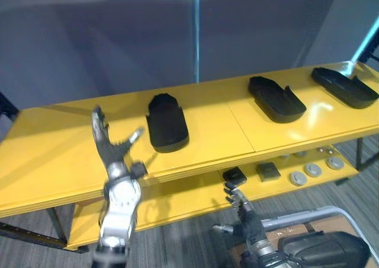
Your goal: Walk over and take plastic housings, then place them on the shelf
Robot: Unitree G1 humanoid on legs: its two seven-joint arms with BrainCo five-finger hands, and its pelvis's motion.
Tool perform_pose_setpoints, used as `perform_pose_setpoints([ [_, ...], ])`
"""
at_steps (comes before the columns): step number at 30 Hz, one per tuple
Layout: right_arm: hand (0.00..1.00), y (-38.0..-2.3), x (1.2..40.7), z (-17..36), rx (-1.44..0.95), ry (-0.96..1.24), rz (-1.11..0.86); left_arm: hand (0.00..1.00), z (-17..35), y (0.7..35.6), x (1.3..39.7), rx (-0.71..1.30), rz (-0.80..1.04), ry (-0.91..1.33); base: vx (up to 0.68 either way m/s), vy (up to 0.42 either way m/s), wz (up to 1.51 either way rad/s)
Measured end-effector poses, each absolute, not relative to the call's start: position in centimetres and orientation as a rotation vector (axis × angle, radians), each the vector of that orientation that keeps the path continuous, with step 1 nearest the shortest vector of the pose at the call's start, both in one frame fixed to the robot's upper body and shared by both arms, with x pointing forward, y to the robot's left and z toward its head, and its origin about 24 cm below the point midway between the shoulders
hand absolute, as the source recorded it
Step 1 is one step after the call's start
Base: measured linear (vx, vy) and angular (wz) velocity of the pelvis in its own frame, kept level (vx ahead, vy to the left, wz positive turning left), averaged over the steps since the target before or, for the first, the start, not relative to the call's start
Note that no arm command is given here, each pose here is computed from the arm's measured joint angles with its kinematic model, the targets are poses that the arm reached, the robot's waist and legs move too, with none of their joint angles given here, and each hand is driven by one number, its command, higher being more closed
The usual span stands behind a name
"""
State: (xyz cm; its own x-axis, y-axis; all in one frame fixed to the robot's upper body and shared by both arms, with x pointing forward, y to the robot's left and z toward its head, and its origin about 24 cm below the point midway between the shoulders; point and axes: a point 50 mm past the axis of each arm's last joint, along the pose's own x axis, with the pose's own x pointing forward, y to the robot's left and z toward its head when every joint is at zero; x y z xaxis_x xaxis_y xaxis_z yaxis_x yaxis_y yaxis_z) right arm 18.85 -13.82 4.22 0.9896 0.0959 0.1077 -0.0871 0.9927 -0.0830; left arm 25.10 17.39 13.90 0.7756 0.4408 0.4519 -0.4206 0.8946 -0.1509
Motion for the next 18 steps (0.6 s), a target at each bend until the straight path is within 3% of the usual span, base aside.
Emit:
perform_pose_setpoints([
  [5,0.0,-16.4,18.6,4.1,-0.118,-0.103,-0.059,0.0,12.0,15.8,22.3,-0.092,0.393,-0.452,-0.06,0.026,-0.14],
  [7,0.0,-19.7,18.1,4.9,-0.156,-0.138,-0.278,0.0,8.6,13.9,20.0,-0.124,0.306,-0.295,-0.04,0.026,-0.68],
  [10,0.0,-21.7,17.6,6.0,-0.185,-0.188,-0.402,0.0,6.2,13.0,19.2,-0.134,0.224,-0.175,-0.05,0.028,-1.06],
  [18,0.0,-21.2,16.6,8.4,-0.175,-0.291,-0.392,0.0,8.2,13.4,20.6,-0.172,0.253,-0.281,-0.04,0.149,-1.58],
])
